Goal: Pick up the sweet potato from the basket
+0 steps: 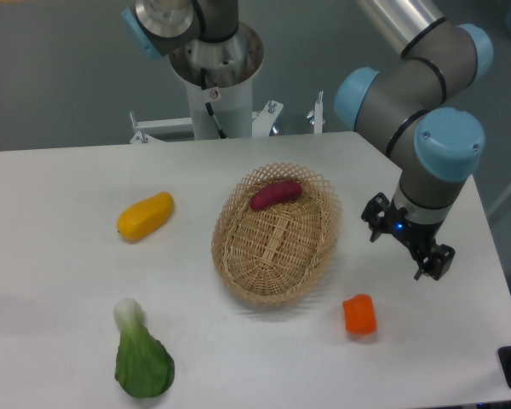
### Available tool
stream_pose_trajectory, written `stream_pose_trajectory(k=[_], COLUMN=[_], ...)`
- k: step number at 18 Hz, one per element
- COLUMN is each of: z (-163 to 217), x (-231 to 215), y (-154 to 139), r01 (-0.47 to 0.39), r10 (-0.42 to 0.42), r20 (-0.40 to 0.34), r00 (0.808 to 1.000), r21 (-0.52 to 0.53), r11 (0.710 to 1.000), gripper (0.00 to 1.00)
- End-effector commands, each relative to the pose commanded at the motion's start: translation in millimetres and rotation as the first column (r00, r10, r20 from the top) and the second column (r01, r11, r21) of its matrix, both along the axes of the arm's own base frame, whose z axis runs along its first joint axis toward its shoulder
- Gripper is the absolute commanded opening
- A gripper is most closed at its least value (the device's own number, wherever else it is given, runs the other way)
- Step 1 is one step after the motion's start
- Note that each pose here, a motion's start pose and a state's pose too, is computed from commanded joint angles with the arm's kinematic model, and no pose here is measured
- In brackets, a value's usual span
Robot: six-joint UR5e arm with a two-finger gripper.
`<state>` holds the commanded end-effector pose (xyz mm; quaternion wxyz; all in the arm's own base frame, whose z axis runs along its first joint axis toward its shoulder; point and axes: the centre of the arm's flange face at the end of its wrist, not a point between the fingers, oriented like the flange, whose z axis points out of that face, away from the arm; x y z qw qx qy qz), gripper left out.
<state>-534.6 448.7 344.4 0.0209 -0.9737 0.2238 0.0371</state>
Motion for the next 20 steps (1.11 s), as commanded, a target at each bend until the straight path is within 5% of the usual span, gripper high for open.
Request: stream_pose_trajectory(k=[7,20], z=[-10,-62], x=[13,132], y=[-2,-53], r01=[0.010,0.071], r10=[-0.010,-0.060], r20=[0.025,0.141], r00=[1.000,0.988], r21=[-0.007,-0.071], r11=[1.000,0.995], gripper=[1.00,1.00])
